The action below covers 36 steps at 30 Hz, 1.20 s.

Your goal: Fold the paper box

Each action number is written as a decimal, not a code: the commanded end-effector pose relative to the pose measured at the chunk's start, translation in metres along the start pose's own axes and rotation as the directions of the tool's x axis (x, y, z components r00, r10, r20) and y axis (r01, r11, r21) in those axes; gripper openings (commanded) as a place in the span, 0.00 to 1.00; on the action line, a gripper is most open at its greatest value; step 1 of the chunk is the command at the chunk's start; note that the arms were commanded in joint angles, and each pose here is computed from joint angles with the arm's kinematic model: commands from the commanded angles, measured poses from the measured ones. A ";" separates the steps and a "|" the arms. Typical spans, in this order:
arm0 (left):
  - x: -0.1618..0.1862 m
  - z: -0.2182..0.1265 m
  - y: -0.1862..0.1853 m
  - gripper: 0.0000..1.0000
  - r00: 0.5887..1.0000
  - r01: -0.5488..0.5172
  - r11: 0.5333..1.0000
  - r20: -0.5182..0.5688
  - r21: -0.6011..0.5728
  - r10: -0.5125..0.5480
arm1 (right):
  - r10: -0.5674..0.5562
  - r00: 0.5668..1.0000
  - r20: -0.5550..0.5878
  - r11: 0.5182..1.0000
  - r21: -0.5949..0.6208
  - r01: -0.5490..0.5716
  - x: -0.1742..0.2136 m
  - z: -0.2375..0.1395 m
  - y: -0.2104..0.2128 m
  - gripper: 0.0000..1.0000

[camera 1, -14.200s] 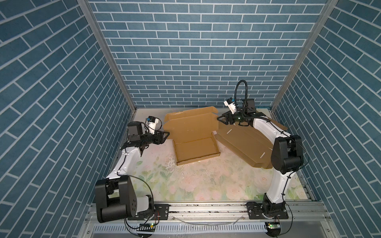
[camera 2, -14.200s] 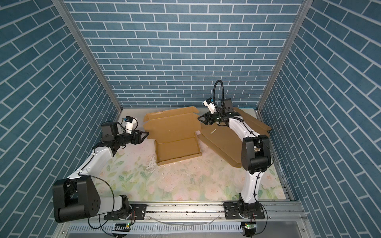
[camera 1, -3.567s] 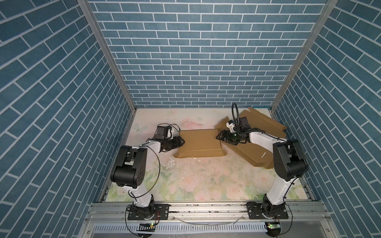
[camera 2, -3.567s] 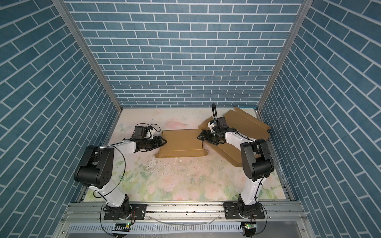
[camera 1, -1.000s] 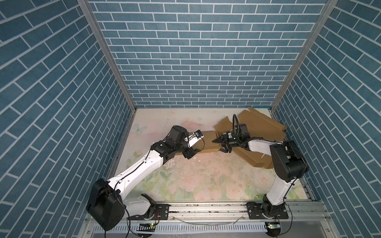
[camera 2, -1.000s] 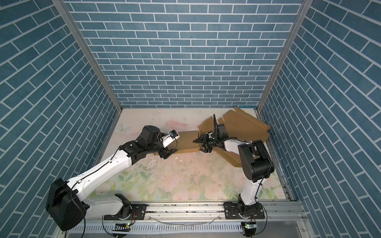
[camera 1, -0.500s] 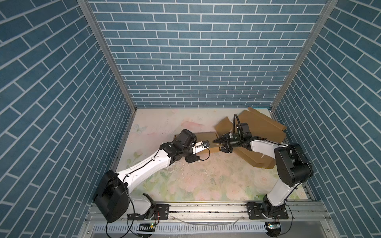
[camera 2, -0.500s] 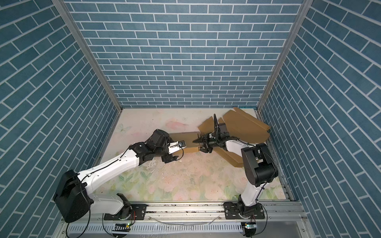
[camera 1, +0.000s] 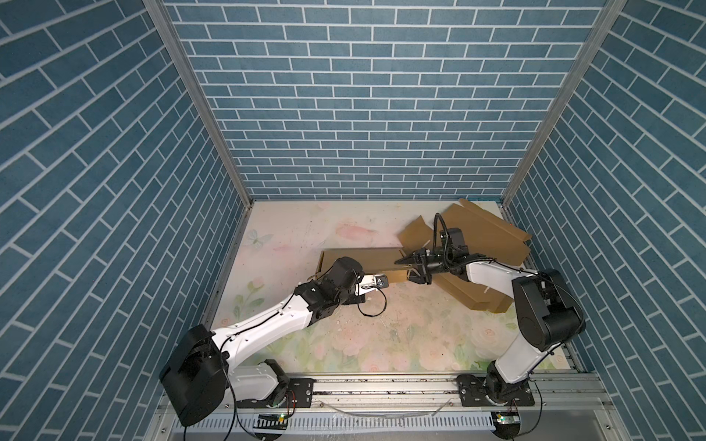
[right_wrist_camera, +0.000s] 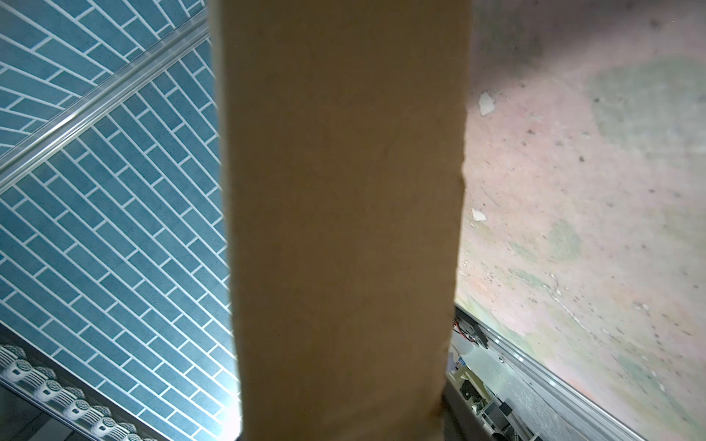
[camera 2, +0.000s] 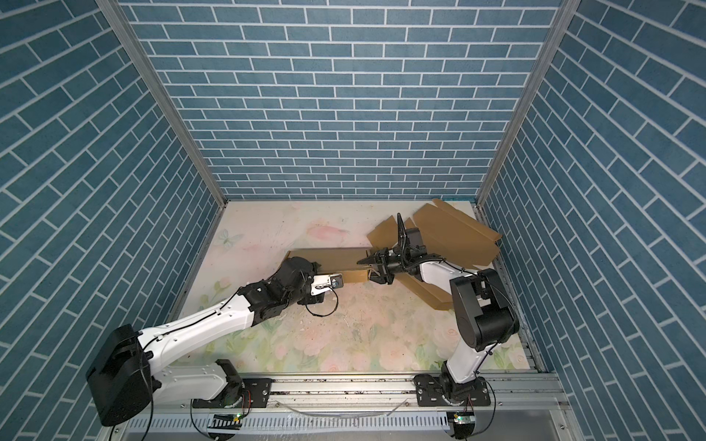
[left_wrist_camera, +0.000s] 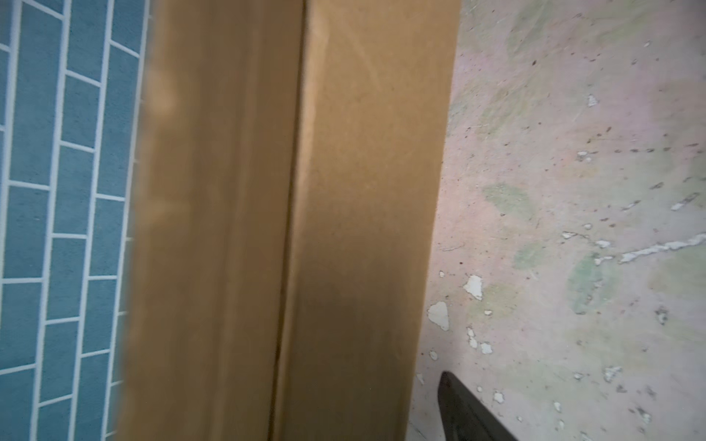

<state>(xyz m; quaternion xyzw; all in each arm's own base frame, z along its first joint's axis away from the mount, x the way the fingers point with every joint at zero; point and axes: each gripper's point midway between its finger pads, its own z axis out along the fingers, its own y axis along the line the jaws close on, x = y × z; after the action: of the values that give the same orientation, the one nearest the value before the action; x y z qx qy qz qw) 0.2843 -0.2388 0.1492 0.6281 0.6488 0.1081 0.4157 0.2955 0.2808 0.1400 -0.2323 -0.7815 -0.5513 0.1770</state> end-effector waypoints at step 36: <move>0.009 -0.018 0.013 0.43 0.998 0.022 0.998 -0.068 0.061 -0.018 | -0.078 0.996 0.043 0.991 -0.108 0.082 0.019 -0.062 0.017 0.71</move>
<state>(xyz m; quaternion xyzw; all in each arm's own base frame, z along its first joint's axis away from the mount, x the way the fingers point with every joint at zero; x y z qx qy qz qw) 0.2910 -0.2250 0.1646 0.6334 0.6449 0.1434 0.4028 0.2874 0.2468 0.1709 -0.2330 -0.7543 -0.5923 0.1610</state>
